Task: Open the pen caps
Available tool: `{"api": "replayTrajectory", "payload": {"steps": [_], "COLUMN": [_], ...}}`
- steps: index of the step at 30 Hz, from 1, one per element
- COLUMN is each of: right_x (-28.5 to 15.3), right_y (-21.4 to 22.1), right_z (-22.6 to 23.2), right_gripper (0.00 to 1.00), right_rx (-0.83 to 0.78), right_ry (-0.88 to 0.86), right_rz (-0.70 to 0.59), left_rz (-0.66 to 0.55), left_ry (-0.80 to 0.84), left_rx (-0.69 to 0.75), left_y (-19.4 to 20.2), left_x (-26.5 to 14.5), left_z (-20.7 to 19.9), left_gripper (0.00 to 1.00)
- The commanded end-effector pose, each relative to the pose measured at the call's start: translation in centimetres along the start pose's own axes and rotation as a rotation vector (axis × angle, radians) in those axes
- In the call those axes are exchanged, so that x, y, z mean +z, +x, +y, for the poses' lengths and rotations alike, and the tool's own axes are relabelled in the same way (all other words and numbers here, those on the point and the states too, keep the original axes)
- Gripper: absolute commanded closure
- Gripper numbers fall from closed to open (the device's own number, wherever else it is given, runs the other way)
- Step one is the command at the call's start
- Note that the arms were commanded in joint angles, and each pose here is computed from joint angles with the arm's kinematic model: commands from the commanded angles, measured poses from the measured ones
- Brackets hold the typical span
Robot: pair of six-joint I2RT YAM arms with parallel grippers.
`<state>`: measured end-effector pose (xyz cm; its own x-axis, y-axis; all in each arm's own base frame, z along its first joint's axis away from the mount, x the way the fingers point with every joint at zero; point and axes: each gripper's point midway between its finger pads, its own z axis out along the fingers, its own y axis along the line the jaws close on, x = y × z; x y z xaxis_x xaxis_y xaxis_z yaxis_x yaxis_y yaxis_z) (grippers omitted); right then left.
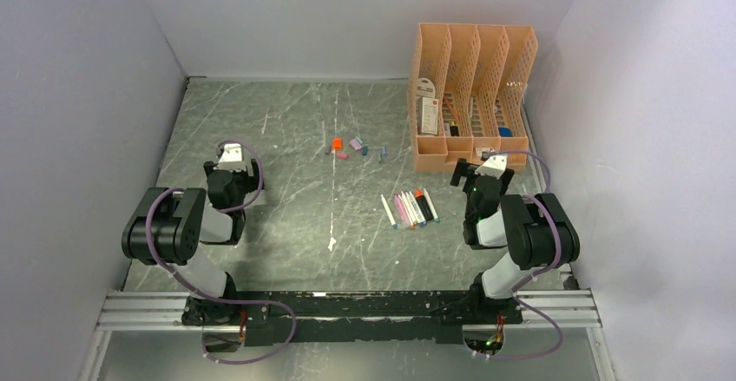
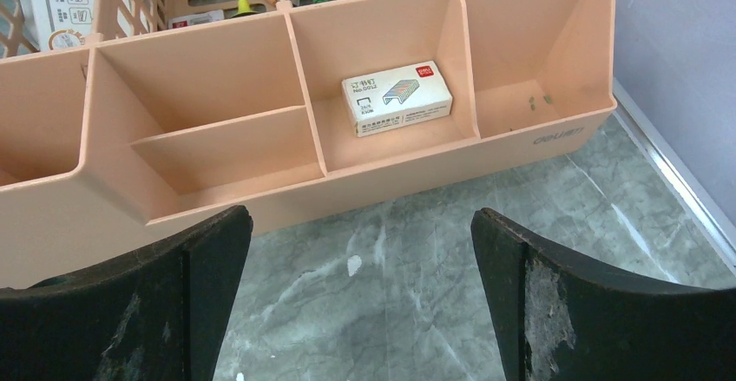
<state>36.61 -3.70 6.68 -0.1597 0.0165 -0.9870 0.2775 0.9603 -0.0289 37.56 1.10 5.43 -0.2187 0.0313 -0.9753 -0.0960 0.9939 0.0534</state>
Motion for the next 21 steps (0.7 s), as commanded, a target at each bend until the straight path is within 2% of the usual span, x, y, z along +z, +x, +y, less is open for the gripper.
{"api": "replayTrajectory", "payload": {"steps": [1, 21], "right_x": [0.30, 0.33], "right_y": [-0.72, -0.67], "right_z": [0.09, 0.54], "right_gripper": [0.00, 0.00], "right_rx": [-0.005, -0.016], "right_ry": [0.003, -0.024], "right_rz": [-0.027, -0.024], "left_rz": [-0.055, -0.052], "left_ry": [0.005, 0.011], "left_rx": [-0.002, -0.004], "left_y": [-1.70, -1.66], "left_x": [0.65, 0.72], "left_z": [-0.12, -0.08], "left_gripper": [0.01, 0.01]}}
